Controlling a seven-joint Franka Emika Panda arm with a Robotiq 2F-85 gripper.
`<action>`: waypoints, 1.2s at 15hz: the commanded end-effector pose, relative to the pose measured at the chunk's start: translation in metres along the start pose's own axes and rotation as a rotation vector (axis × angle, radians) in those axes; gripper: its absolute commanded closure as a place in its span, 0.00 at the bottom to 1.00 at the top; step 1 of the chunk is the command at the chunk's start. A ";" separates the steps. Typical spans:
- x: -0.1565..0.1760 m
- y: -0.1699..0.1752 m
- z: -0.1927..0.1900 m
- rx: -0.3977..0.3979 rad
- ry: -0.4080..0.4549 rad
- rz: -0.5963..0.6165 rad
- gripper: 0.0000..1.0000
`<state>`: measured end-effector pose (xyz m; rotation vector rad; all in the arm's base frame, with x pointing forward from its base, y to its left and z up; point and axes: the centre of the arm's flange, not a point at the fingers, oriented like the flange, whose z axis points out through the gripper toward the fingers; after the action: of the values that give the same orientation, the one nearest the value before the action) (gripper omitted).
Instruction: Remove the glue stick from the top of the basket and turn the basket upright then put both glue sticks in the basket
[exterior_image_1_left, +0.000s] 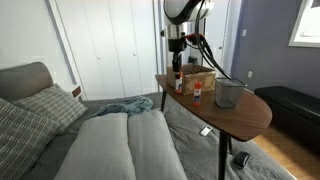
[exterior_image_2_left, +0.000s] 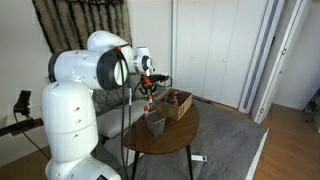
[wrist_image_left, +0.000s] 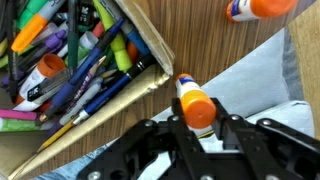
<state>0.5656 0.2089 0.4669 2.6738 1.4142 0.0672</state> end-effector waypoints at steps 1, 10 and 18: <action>-0.026 -0.023 -0.058 -0.033 -0.037 0.030 0.92; -0.114 -0.046 -0.148 -0.045 -0.119 0.258 0.92; -0.184 -0.033 -0.103 0.017 -0.183 0.445 0.92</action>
<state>0.4433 0.1082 0.5905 2.8338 0.8412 -0.1600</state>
